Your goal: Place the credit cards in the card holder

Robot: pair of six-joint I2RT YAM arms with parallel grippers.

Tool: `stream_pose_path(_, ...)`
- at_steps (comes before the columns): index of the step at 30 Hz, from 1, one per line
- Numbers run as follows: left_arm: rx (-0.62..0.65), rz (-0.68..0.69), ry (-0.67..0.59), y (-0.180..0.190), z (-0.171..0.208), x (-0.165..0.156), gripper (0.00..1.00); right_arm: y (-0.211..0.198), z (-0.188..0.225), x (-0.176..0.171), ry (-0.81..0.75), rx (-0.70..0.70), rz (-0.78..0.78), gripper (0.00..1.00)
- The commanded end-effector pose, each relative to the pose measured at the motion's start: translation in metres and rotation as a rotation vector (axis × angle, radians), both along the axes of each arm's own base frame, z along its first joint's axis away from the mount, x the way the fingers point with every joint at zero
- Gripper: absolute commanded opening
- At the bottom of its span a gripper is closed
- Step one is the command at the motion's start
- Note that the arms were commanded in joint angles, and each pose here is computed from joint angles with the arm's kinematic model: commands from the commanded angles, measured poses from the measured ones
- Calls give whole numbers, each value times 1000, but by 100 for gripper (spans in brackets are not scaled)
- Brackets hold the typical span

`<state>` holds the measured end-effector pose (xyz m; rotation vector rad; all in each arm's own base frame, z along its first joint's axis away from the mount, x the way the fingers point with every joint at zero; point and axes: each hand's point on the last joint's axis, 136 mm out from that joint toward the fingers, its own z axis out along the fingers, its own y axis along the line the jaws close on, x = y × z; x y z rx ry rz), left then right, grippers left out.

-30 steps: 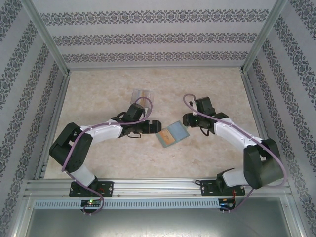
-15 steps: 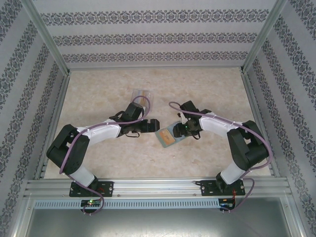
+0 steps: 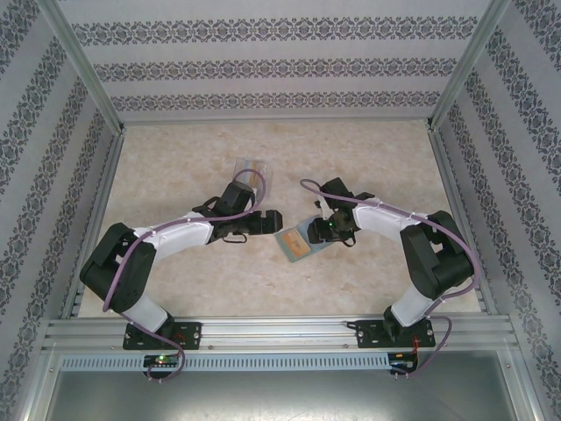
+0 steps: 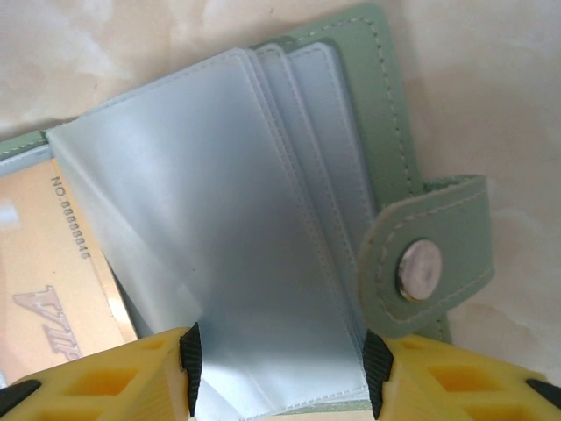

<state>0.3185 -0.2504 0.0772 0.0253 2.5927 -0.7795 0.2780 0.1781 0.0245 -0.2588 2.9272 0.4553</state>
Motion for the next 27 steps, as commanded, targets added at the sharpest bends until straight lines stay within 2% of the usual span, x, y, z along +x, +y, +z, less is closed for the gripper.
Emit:
stream_pose_path(1, 17, 1, -12, 5, 2, 1, 97, 13, 1, -7, 34, 65, 20, 53)
stream_pose_path(11, 44, 4, -11, 7, -11, -1, 97, 48, 22, -9, 78, 309, 23, 55)
stream_pose_path(27, 89, 22, 1, 10, -25, 0, 97, 72, 48, -12, 88, 486, 56, 54)
